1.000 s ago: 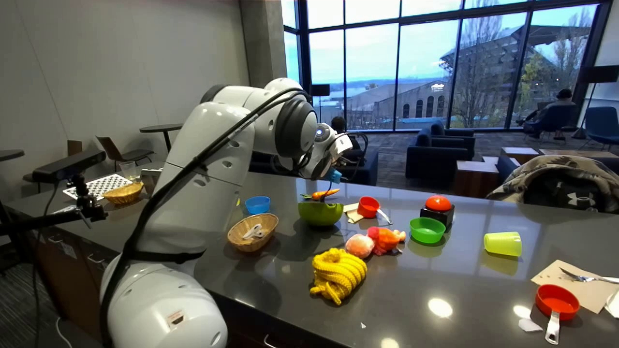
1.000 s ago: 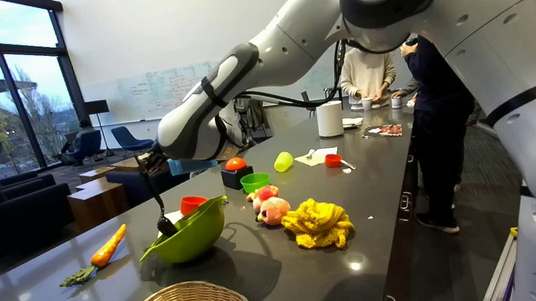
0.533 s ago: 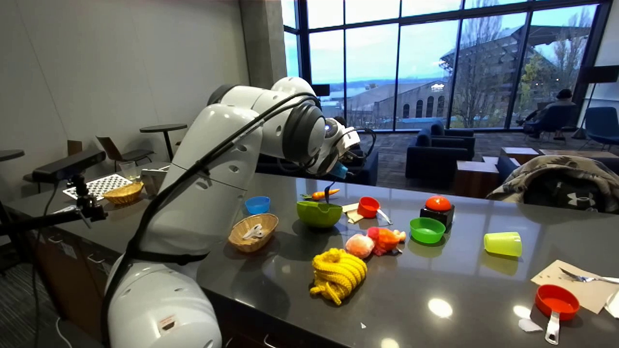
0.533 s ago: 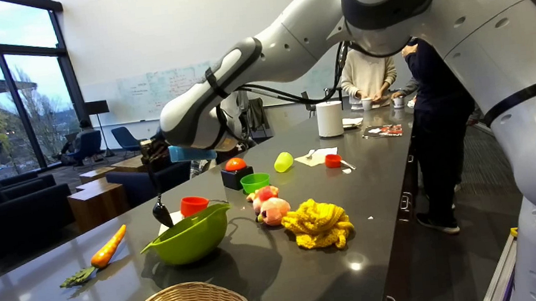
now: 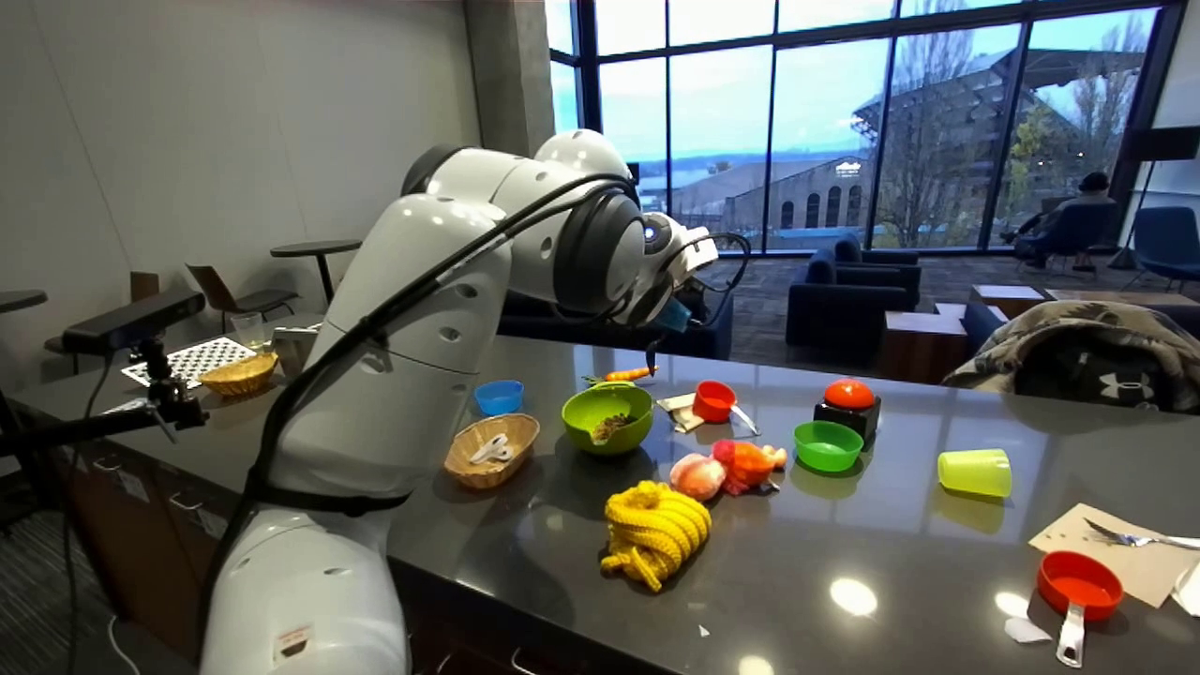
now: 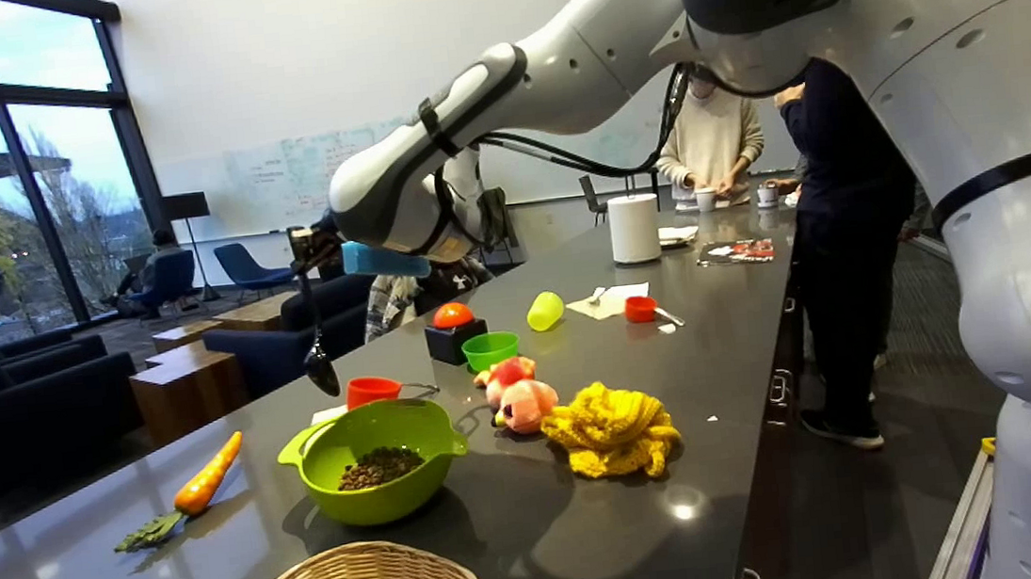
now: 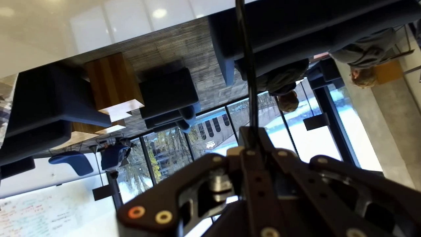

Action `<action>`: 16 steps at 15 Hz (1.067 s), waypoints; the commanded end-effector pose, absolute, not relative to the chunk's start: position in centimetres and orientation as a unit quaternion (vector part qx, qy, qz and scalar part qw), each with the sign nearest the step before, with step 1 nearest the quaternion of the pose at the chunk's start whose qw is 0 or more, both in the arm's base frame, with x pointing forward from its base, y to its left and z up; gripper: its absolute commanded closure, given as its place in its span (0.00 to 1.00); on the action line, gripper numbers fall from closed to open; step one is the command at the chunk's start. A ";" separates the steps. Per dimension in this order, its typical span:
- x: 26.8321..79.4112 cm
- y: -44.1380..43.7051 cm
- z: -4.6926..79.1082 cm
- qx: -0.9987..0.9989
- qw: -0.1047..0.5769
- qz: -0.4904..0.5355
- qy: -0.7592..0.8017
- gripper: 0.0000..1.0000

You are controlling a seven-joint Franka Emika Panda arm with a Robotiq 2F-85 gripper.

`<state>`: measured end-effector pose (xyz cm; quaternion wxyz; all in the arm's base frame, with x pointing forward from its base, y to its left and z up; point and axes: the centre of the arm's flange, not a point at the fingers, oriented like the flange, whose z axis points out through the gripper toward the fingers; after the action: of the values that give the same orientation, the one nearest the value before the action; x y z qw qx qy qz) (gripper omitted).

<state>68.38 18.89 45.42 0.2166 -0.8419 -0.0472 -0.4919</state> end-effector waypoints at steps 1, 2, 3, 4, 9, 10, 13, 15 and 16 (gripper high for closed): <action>66.1 16.9 47.9 -0.838 0.214 -0.500 -0.041 0.99; 65.8 16.9 48.5 -0.837 0.214 -0.502 -0.042 0.99; 65.4 17.0 49.3 -0.837 0.216 -0.501 -0.044 0.99; 64.7 17.3 50.2 -0.836 0.222 -0.500 -0.048 0.99; 61.0 19.9 53.4 -0.839 0.227 -0.487 -0.087 0.99; 60.3 19.8 53.3 -0.843 0.222 -0.481 -0.091 0.99; 59.2 18.7 51.4 -0.860 0.202 -0.460 -0.086 0.99; 58.7 17.4 49.9 -0.872 0.190 -0.446 -0.074 0.99; 58.5 16.6 49.2 -0.876 0.185 -0.440 -0.067 0.99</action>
<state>61.03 19.38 50.20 0.2045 -0.8601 -0.0827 -0.4599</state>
